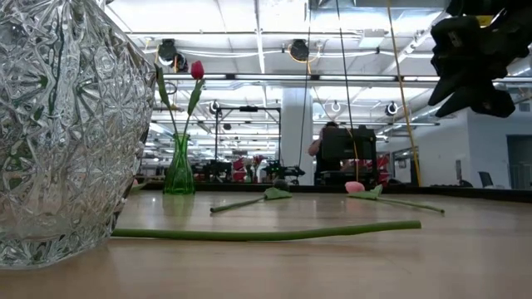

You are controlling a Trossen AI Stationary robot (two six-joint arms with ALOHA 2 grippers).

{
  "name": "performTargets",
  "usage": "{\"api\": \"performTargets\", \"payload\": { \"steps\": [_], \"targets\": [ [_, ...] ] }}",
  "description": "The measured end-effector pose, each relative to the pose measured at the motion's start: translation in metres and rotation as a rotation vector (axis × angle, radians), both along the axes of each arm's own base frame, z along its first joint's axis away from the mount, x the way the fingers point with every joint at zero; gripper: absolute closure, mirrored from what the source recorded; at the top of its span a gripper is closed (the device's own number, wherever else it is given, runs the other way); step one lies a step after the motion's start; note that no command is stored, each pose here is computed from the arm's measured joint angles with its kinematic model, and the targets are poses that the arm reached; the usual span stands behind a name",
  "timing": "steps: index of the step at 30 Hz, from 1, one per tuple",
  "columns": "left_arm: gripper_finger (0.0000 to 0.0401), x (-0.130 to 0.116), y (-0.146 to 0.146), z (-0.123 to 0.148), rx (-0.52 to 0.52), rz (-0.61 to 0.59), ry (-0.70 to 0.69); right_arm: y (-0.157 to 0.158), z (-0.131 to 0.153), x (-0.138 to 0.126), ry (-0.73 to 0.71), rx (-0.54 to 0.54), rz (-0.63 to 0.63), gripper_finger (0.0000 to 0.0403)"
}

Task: Sort flowers into vase by color
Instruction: Put the yellow flower into the transparent vase

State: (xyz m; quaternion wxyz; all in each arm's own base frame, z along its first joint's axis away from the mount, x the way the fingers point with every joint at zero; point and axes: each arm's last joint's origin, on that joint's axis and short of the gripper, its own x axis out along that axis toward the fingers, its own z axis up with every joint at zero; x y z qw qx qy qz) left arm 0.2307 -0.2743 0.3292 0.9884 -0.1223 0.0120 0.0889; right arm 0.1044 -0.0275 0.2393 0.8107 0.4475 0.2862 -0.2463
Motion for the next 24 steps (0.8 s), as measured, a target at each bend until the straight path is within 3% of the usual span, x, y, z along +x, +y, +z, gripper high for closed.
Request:
{"api": "performTargets", "payload": {
  "steps": [6,12,20,24],
  "targets": [
    [0.0398,0.018,0.008,0.014,0.099,-0.191,-0.084,0.004,0.0,0.001,0.004,-0.007,0.003,0.0289],
    [0.0398,0.021,0.013,0.007,0.157,-0.209,-0.076,0.009,0.0,0.002,0.006,-0.012,0.007,0.0289],
    [0.0398,-0.007,0.041,-0.021,0.019,-0.256,-0.244,0.013,0.0,0.003,0.001,-0.029,0.026,0.0289],
    [0.0398,-0.015,0.056,-0.027,0.01,-0.242,-0.279,0.014,0.0,0.003,-0.001,-0.031,0.037,0.0289]
  ]
}}
